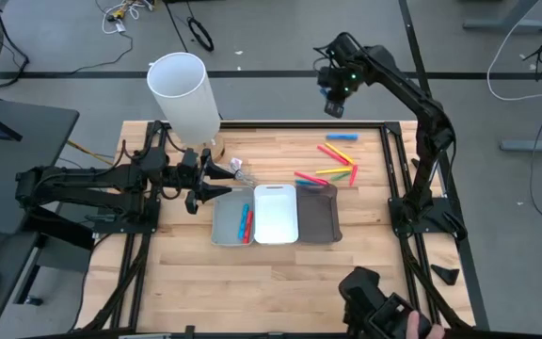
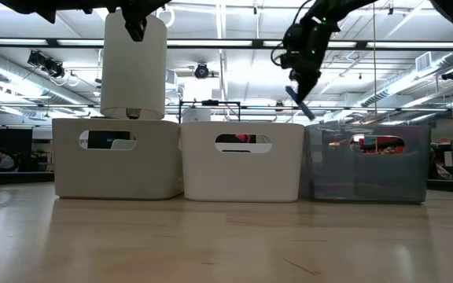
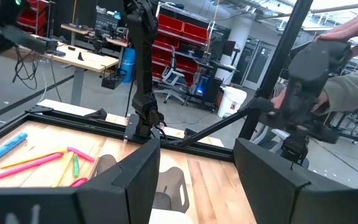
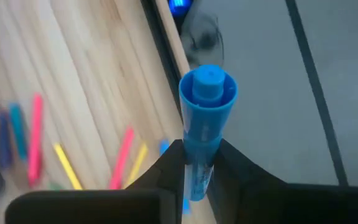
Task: Pick & Place Markers
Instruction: Put the bottom blue marker into the gray bin
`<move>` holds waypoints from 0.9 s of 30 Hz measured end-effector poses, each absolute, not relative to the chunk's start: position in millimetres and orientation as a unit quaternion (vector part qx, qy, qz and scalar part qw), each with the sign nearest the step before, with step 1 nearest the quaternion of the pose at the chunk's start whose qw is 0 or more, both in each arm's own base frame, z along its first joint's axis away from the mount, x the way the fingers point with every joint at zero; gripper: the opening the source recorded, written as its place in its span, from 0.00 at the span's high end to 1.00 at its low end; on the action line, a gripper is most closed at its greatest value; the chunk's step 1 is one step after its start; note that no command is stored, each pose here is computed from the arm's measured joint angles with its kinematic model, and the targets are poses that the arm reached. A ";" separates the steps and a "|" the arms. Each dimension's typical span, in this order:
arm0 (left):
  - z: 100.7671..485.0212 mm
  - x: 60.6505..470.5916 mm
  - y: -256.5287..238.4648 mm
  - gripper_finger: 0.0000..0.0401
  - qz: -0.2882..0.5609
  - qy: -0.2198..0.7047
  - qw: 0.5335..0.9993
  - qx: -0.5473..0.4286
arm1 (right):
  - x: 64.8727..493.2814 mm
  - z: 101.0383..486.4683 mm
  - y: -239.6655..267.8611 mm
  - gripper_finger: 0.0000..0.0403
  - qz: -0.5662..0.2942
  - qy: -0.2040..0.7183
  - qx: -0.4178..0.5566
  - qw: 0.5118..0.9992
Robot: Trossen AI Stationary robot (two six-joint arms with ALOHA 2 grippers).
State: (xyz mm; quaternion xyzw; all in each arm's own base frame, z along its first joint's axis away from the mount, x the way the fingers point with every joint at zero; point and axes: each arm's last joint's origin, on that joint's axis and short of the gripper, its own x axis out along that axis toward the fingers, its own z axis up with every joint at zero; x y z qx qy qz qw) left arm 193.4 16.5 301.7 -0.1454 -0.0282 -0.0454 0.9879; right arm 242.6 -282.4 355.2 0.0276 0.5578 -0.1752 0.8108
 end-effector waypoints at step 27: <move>301.7 193.4 16.5 0.47 -0.045 -0.028 0.988 -0.145 | 316.5 412.4 -199.0 0.86 -0.058 0.333 0.037 0.940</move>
